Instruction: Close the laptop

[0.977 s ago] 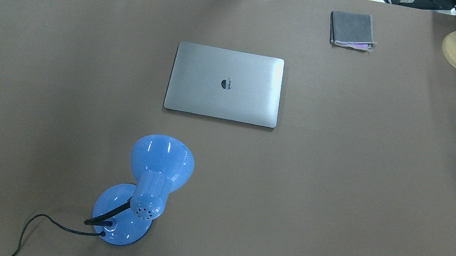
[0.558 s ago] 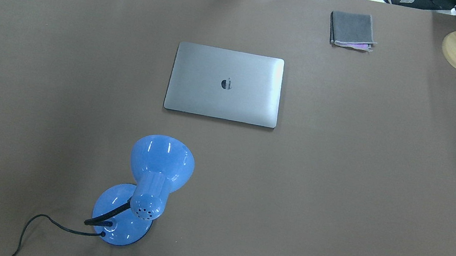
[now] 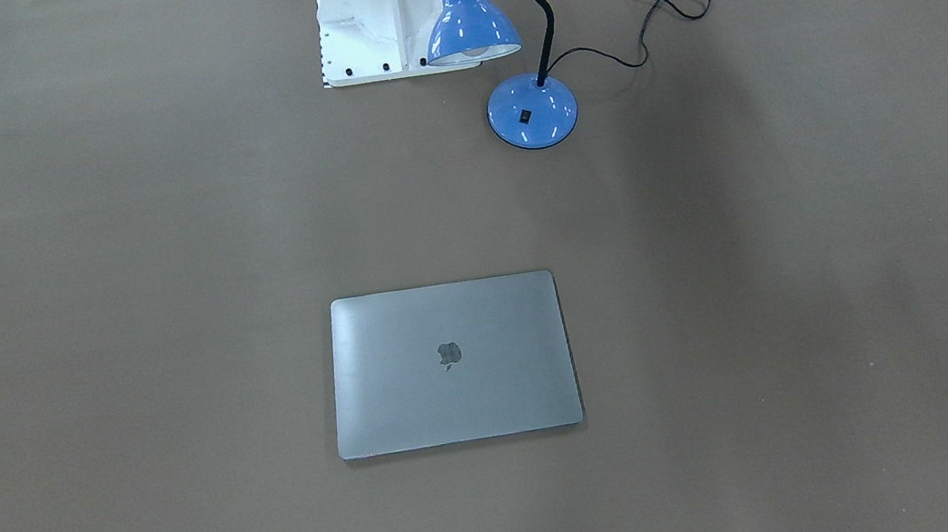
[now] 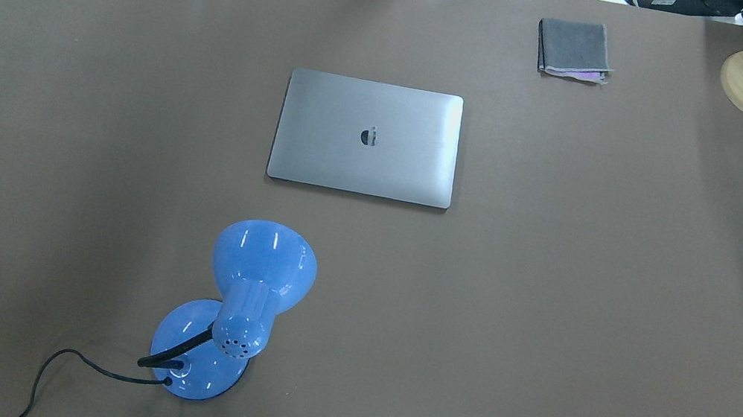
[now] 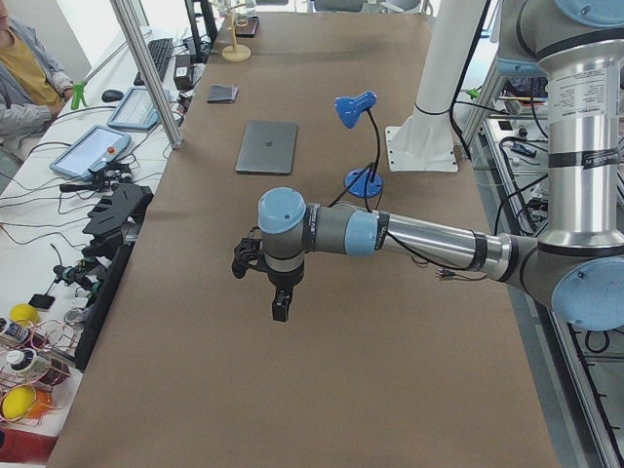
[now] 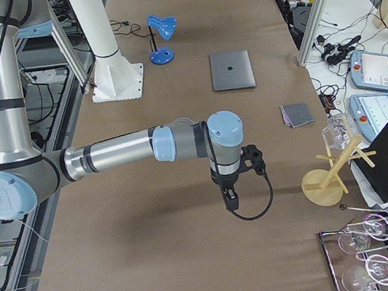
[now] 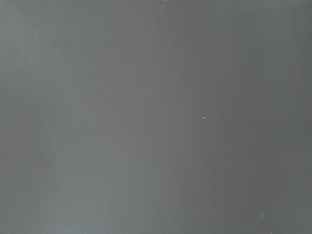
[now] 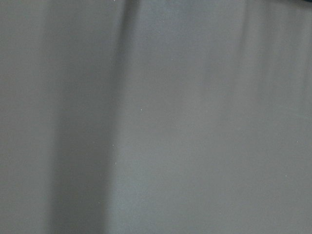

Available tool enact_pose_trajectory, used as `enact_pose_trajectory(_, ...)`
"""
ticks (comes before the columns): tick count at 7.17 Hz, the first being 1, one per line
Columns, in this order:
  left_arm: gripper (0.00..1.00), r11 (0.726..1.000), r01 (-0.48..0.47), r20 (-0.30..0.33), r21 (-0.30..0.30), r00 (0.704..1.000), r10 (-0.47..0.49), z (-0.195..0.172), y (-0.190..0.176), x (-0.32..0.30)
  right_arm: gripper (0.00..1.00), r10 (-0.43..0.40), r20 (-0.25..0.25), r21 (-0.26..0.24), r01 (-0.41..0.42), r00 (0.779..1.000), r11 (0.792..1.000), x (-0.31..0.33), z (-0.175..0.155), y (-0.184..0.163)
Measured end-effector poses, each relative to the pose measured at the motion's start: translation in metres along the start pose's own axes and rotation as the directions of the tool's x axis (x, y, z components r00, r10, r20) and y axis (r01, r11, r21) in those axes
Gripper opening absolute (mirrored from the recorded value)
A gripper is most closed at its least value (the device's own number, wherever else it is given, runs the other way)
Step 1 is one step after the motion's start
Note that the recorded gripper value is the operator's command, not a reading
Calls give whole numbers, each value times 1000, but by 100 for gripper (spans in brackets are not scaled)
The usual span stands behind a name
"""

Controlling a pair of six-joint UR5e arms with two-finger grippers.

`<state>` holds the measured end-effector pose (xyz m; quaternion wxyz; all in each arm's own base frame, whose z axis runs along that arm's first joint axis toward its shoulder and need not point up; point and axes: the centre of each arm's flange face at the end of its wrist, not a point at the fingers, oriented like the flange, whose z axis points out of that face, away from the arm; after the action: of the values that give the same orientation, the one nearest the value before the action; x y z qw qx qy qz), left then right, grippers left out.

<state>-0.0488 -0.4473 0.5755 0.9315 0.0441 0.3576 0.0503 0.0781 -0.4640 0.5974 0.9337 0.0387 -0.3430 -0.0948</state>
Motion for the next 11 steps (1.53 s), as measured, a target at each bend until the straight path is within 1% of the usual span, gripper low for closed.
enact_pose_trajectory(3, 98, 1000, 22, -11, 12, 1000, -21, -5, 1, -9, 100, 0, 23, -10, 0, 1000, 1000, -3, 7, 3)
enact_pose_trajectory(6, 98, 996, 69, -8, 55, 998, -69, -24, 8, -29, 100, -19, 58, 2, 19, 998, 1000, -15, 5, -4)
enact_pose_trajectory(8, 98, 995, 68, -1, 72, 998, -68, -31, 7, -30, 100, -25, 64, 7, 24, 998, 1000, -19, 4, -2)
enact_pose_trajectory(11, 98, 995, 74, -4, 69, 997, -74, -31, 9, -30, 100, -27, 61, 7, 26, 998, 1000, -20, 3, -2)
